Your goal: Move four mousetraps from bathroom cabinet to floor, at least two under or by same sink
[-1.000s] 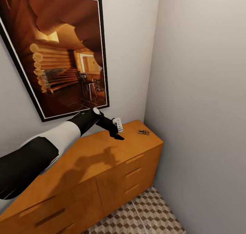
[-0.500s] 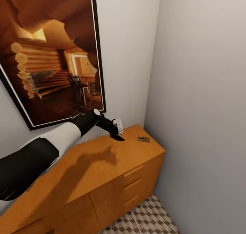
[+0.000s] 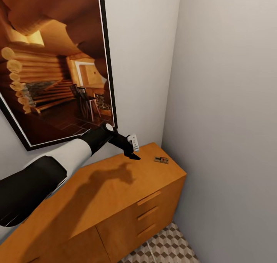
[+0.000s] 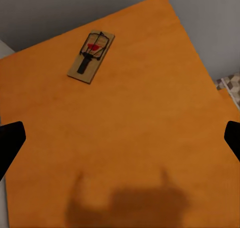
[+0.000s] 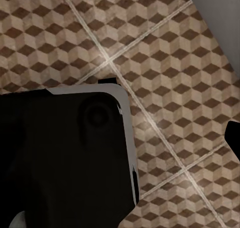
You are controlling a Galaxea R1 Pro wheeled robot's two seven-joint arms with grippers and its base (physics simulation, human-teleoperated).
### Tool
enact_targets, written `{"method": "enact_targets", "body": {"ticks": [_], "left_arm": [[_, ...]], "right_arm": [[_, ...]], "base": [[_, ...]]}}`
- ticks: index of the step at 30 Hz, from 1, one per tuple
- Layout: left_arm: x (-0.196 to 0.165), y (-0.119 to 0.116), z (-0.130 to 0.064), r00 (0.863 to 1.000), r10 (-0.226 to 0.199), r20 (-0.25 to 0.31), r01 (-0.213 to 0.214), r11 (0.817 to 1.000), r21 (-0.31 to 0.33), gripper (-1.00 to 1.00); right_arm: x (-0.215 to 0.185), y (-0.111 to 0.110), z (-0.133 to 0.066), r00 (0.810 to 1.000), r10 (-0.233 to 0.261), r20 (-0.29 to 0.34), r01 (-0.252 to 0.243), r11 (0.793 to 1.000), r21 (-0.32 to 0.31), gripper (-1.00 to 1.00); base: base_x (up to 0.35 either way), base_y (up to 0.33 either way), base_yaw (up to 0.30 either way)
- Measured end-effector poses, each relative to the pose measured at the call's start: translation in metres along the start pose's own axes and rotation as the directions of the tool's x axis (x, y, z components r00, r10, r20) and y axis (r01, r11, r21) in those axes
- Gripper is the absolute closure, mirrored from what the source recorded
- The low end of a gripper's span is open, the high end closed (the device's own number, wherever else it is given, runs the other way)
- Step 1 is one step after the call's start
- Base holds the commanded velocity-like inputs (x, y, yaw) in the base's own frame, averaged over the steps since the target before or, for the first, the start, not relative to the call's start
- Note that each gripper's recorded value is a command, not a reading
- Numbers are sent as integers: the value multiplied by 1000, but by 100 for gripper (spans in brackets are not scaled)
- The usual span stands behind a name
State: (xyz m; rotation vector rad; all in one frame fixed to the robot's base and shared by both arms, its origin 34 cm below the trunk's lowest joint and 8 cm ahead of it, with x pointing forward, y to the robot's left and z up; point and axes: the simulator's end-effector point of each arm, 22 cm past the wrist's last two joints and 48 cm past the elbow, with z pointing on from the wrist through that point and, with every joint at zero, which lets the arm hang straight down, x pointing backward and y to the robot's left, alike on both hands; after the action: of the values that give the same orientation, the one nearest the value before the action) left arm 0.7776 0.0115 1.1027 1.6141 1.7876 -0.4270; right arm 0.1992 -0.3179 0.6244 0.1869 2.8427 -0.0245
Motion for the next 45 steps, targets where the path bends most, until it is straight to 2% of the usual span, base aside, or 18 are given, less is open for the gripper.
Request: {"method": "enact_targets", "body": {"ticks": [14,45], "left_arm": [[3,-6,5,1000,-5,-1,5,1000,10,-100],[5,-8,7,1000,-9,-2,9,1000,15,-100]], "right_arm": [[0,1,0,1000,-3,3,3,1000,-4,-100],[-1,3,0,1000,-8,4,9,1000,-11,-100]], "base": [[94,-62,0],[3,-2,0]]}}
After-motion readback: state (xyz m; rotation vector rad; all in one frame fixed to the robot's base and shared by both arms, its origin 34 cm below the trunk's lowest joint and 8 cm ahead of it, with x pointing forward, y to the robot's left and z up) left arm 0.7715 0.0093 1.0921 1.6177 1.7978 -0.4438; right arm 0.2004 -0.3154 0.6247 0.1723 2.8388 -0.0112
